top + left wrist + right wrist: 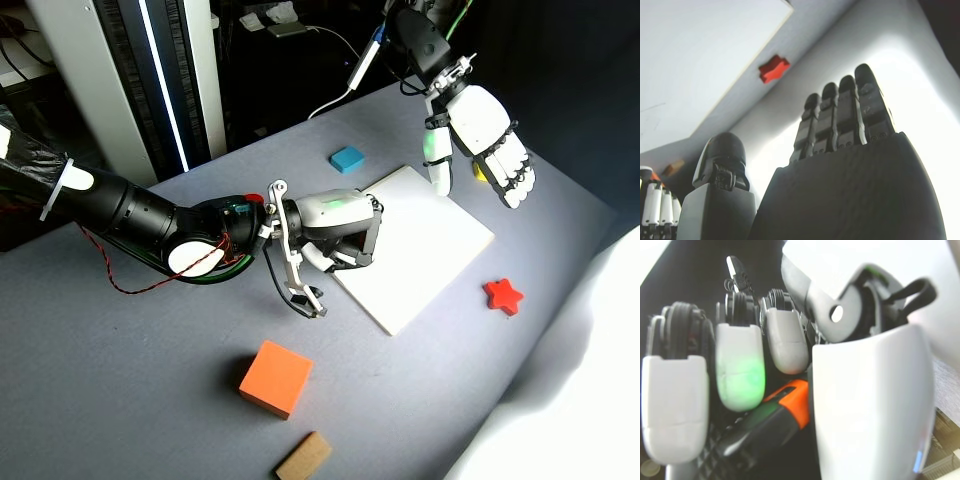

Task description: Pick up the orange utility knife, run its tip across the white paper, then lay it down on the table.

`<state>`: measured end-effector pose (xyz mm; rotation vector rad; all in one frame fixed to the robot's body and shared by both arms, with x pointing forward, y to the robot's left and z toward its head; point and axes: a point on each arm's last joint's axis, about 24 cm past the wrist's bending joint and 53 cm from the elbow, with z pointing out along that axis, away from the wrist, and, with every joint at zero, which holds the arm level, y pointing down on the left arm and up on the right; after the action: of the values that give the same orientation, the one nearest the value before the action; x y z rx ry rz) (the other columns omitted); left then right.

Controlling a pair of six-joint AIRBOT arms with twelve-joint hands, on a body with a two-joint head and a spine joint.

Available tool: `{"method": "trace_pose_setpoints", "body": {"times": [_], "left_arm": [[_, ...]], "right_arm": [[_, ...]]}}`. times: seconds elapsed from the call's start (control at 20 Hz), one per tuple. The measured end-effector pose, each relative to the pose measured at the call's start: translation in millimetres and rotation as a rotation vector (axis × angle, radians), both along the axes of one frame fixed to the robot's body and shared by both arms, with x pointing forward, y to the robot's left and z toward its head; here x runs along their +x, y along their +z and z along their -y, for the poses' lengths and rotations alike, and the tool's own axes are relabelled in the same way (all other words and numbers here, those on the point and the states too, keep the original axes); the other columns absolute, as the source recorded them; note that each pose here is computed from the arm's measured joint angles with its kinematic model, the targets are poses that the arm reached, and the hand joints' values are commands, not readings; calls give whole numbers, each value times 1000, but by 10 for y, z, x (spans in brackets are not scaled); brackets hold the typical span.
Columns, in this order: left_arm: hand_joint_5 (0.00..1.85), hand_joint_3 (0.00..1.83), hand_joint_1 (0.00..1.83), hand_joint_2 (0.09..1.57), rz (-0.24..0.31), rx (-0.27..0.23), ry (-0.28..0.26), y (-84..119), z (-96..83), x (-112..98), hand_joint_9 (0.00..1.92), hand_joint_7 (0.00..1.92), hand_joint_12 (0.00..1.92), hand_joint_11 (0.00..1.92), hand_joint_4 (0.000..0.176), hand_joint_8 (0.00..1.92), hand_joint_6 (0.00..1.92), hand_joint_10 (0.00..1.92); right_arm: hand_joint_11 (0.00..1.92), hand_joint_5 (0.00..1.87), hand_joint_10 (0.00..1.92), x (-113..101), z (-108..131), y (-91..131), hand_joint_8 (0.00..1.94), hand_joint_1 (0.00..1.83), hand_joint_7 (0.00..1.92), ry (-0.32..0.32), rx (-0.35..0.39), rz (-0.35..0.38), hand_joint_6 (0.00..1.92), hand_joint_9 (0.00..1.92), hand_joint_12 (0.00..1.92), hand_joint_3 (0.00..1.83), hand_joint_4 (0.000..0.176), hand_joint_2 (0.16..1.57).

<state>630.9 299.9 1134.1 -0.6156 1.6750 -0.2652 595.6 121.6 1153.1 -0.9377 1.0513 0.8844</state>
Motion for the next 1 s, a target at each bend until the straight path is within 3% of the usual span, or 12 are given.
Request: {"method": "trace_pose_setpoints", "body": {"times": [0.4,0.55,0.7,0.8,1.0], "left_arm": [[34,0,0,1306,0,0,2,-1,-5,-1,0,28,151,0,0,2,4,0],[17,0,0,1304,2,1,0,4,0,1,0,22,135,0,0,2,2,0],[27,0,0,1298,1,0,1,1,-2,0,19,42,254,0,0,2,3,5],[31,2,0,1310,1,1,0,2,-1,0,0,23,165,0,0,2,3,0],[17,0,0,1307,1,1,0,3,-1,0,1,20,191,0,0,0,0,0]], "right_arm": [[1921,1538,1921,7,158,-26,1941,1451,1790,6,-9,13,1921,1909,1921,791,176,999],[1921,1555,1921,8,158,-25,1941,1464,1817,6,-8,13,1921,1921,1921,789,176,1003],[1921,1595,1921,3,127,-22,1941,1472,1826,7,-9,11,1921,1921,1921,780,176,992],[1921,1587,1921,-15,108,-24,1941,1474,1817,12,-8,11,1921,1921,1921,781,176,991],[1921,1588,1921,-3,144,-29,1941,1466,1801,13,-13,10,1921,1911,1921,785,176,992]]}}
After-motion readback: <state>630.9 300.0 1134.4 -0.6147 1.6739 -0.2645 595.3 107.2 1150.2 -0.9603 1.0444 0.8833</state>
